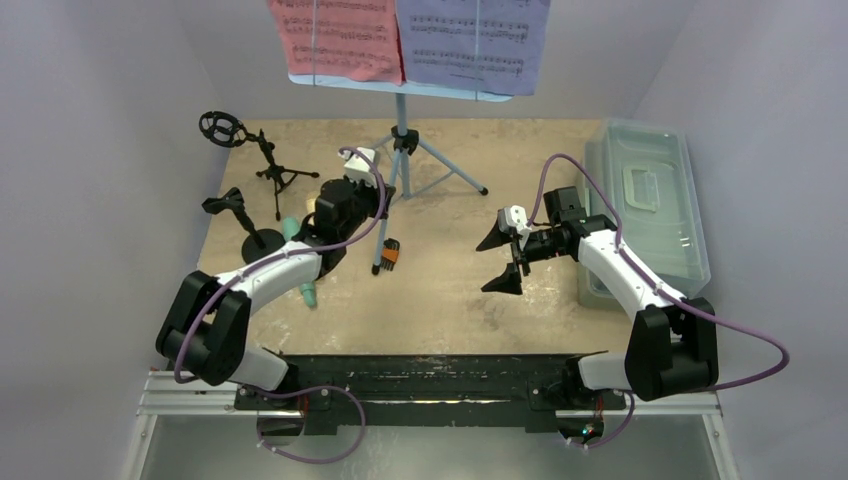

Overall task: Pack up the instrument practice props
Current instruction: Move the music stand to the center of the board.

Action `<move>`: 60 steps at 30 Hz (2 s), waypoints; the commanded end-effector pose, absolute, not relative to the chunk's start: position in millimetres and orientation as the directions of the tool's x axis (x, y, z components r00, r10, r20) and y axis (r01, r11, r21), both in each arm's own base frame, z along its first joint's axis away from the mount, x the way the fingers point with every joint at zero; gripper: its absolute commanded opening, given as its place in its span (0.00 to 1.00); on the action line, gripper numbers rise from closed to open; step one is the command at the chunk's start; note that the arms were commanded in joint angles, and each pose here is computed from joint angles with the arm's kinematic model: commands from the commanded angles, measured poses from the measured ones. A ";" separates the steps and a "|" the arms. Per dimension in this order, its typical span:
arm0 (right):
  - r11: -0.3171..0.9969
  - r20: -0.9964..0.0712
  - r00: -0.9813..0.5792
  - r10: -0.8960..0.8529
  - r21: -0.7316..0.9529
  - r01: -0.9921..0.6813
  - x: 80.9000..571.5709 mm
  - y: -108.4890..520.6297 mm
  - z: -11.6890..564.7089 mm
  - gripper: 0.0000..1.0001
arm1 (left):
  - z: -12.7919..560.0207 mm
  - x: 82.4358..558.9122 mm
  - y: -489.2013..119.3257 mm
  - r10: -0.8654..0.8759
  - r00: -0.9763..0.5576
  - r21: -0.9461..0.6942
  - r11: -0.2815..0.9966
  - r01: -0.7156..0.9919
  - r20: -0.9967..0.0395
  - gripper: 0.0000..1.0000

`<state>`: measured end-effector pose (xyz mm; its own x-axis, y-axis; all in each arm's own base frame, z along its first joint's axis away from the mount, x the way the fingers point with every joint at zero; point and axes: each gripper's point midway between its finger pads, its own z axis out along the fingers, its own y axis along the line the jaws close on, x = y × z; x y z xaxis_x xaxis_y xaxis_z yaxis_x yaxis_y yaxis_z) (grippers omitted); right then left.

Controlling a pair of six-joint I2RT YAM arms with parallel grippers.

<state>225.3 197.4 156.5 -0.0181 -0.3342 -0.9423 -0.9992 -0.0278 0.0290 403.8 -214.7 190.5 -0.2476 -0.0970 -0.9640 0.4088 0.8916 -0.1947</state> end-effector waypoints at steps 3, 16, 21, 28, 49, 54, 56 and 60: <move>-0.036 -0.949 0.035 -0.313 -0.024 -0.999 231.1 198.3 173.6 0.99 | 167.4 376.1 -234.1 -0.144 -0.354 -0.297 0.855 0.426 -0.924 0.00; -0.028 -0.947 0.033 -0.318 -0.025 -0.999 232.7 196.0 173.0 0.99 | 187.6 372.3 -230.2 -0.154 -0.349 -0.300 0.858 0.417 -0.925 0.38; -0.025 -0.947 0.035 -0.320 -0.028 -0.999 233.2 195.0 173.4 0.99 | 191.8 365.4 -225.7 -0.156 -0.360 -0.306 0.860 0.409 -0.920 0.51; -0.005 -0.944 0.042 -0.327 -0.042 -0.999 236.4 189.2 175.5 0.99 | 199.1 345.6 -204.1 -0.193 -0.360 -0.323 0.880 0.349 -0.913 0.73; 0.202 -0.896 -0.006 -0.444 -0.093 -0.975 237.5 149.6 214.6 0.99 | 223.4 270.5 -144.0 -0.066 -0.323 -0.184 0.919 0.349 -0.944 1.00; 0.303 -0.858 -0.085 -0.507 -0.085 -0.949 226.1 133.7 218.1 0.99 | 229.2 266.1 -137.8 -0.064 -0.296 -0.169 0.924 0.344 -0.953 1.00; 0.379 -0.842 -0.131 -0.523 -0.092 -0.921 227.5 124.0 219.9 0.99 | 229.4 265.7 -133.7 -0.053 -0.291 -0.153 0.930 0.334 -0.955 1.00; 0.521 -0.833 -0.193 -0.519 -0.129 -0.844 231.9 99.9 231.6 0.99 | 230.0 263.2 -129.9 -0.048 -0.285 -0.144 0.934 0.327 -0.957 1.00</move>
<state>226.2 127.0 216.6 -0.0883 -0.5144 -0.8530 -0.9302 0.3490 -0.1141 263.6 -138.8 227.8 -0.3086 -0.0731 -0.9484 0.3434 0.9213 -0.1827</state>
